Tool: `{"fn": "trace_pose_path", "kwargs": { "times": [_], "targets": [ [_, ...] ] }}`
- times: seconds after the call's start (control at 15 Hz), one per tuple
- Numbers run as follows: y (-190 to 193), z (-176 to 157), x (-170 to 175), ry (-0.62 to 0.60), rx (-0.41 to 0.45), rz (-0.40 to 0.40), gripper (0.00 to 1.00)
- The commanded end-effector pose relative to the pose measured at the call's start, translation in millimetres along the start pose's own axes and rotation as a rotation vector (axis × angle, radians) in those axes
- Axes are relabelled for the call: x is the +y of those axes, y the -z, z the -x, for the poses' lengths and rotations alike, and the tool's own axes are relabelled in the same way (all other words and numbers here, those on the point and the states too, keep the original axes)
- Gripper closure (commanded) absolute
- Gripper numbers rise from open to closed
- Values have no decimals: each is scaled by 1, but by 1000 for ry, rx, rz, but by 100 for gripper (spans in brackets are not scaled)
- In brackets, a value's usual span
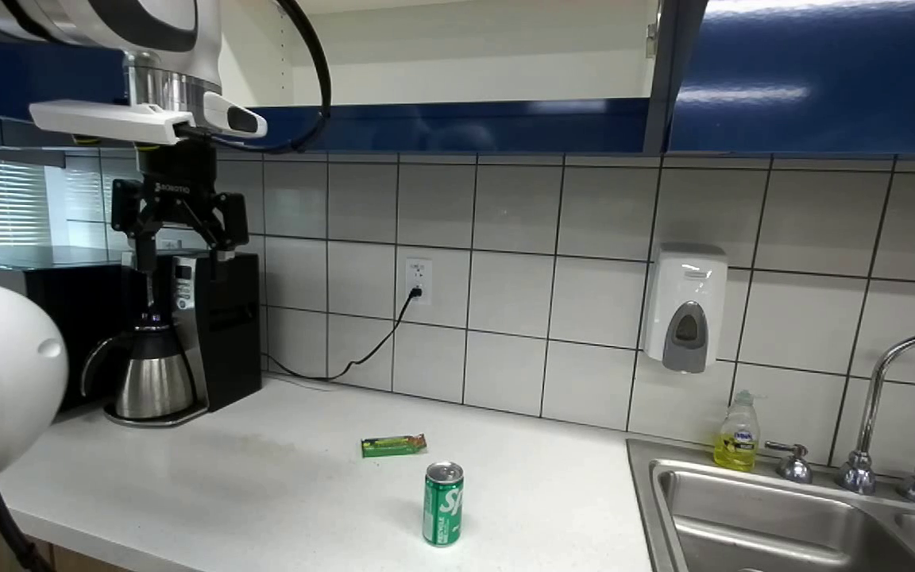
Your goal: Pick up the canned drink and put it in the shelf
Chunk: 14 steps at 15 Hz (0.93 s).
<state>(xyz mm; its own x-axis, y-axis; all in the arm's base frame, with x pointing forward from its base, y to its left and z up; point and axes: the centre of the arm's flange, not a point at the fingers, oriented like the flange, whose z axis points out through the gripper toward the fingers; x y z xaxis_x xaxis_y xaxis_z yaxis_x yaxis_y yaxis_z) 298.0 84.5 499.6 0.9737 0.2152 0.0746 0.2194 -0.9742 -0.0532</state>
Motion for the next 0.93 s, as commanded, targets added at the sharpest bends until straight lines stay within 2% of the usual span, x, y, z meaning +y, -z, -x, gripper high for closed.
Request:
{"fn": "trace_pose_path", "kwargs": {
  "times": [0.0,0.4,0.87],
  "targets": [
    [0,0,0,0,0,0,0],
    [-6,-4,7,-14,-3,12,0],
    [-33,-6,48,-101,-26,41,0]
  ]
}}
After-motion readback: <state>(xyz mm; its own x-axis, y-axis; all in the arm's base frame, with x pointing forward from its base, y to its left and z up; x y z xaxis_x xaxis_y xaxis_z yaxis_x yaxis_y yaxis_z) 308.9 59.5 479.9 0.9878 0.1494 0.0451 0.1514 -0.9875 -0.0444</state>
